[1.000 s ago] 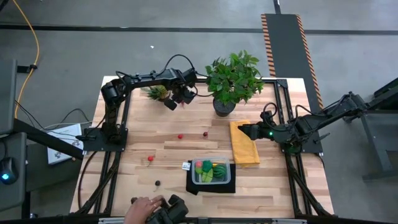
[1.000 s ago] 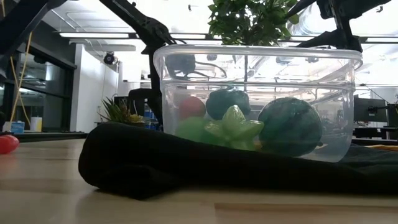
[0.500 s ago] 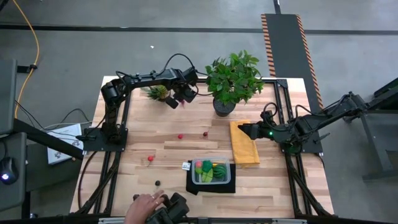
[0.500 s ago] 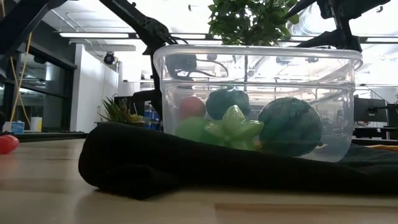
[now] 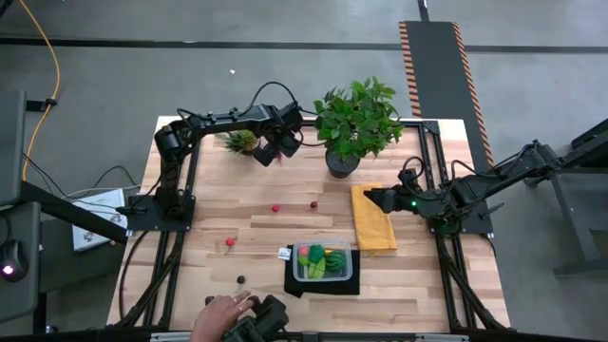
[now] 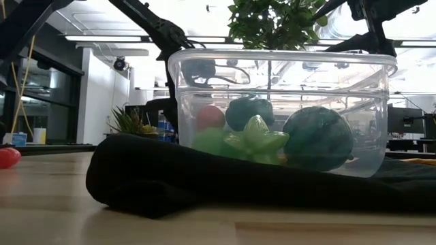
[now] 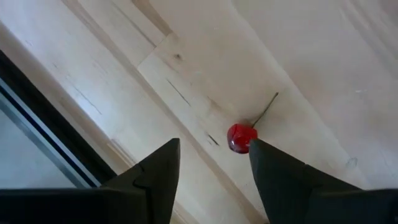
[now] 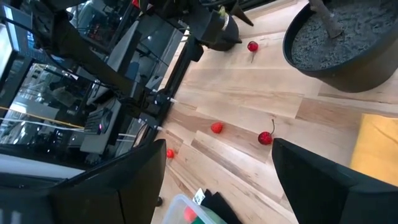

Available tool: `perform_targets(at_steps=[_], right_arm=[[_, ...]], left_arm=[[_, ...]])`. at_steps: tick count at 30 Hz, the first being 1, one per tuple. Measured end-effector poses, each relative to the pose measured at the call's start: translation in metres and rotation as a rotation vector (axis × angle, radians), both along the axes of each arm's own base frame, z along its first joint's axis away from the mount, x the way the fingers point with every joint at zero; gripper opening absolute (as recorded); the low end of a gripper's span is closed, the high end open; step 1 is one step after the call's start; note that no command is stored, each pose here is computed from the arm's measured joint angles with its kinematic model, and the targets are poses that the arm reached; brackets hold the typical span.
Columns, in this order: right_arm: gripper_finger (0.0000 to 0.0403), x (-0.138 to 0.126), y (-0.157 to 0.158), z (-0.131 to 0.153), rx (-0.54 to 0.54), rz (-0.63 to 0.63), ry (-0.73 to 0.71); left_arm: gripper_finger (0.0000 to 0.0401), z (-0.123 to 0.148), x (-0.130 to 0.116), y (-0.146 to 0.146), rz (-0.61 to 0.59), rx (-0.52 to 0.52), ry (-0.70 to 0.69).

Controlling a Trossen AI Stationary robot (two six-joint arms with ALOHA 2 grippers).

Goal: Pick and placing Produce into tupperware
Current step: Put the top red cherry into the transparent bin

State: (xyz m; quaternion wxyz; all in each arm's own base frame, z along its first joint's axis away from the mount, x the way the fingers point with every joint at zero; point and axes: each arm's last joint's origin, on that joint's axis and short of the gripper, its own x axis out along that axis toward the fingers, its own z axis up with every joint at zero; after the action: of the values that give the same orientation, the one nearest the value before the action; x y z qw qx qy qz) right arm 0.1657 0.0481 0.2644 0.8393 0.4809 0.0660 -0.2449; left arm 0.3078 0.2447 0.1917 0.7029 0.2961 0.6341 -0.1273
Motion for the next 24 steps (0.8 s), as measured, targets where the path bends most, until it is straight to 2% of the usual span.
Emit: perform_targets(at_steps=[7, 11, 19, 24], right_arm=[[0.0282, 0.000, 0.000, 0.000, -0.013, -0.013, 0.000], [0.0282, 0.002, 0.001, -0.002, -0.018, -0.013, 0.012], [0.0282, 0.017, 0.007, -0.012, -0.020, -0.011, 0.042], [0.0282, 0.025, 0.010, -0.017, -0.019, -0.010, 0.041]], left_arm=[[0.0155, 0.000, -0.001, 0.001, -0.011, -0.014, -0.006], [0.0148, -0.003, -0.006, 0.005, 0.023, -0.031, 0.005], [0.0155, -0.004, -0.009, 0.008, 0.033, -0.060, -0.003], [0.0161, -0.014, -0.007, 0.008, 0.028, -0.089, 0.012]])
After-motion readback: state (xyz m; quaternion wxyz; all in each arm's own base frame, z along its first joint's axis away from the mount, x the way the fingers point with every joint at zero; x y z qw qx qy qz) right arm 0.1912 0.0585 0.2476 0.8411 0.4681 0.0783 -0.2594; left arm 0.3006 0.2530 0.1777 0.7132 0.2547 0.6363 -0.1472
